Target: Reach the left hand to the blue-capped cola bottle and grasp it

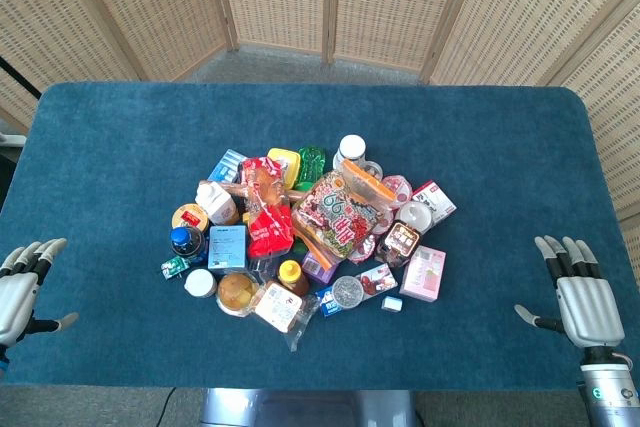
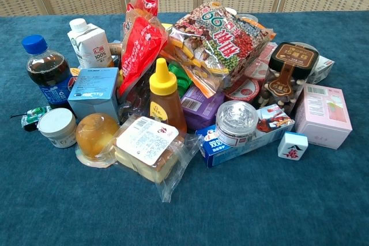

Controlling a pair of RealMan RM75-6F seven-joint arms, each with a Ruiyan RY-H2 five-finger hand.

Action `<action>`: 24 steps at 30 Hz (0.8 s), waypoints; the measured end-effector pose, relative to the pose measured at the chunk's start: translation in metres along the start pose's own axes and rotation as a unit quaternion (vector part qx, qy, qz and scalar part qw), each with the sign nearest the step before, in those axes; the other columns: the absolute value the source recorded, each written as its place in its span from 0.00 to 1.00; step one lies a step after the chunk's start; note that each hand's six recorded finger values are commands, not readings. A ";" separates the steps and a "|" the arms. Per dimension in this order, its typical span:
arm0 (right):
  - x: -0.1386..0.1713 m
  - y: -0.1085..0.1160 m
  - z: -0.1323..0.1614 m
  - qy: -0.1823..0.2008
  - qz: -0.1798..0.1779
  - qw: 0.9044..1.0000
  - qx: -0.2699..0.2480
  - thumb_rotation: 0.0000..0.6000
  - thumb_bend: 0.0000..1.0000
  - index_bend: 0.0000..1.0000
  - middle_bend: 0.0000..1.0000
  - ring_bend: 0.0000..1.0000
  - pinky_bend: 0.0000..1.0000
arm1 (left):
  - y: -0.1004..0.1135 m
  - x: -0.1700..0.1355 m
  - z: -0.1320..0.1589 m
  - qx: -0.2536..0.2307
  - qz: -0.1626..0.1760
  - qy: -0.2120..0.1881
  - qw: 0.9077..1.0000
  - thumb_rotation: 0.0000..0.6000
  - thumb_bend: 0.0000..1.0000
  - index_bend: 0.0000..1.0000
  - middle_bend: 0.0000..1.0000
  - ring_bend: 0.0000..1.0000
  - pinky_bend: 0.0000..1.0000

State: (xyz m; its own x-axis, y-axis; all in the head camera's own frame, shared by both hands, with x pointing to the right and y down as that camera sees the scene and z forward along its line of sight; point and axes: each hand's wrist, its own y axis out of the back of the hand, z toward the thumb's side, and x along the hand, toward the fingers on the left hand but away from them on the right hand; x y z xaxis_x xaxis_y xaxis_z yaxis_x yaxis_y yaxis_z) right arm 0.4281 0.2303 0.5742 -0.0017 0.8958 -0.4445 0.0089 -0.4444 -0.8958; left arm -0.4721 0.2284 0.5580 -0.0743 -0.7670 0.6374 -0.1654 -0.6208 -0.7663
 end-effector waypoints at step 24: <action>0.002 -0.004 0.006 0.008 0.007 1.000 0.001 0.77 0.00 0.00 0.00 0.00 0.00 | -0.046 0.047 0.030 -0.157 0.040 -0.089 0.983 1.00 0.02 0.00 0.00 0.00 0.00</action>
State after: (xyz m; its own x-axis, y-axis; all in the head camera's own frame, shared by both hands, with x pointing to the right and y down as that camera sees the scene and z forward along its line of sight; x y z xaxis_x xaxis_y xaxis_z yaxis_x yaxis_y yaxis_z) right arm 0.4222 0.2333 0.5766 0.0149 0.8898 -0.4562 0.0070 -0.4563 -0.8898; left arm -0.4383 0.2158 0.6208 0.0684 -0.8448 0.5307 -0.4637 -0.4979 -0.7328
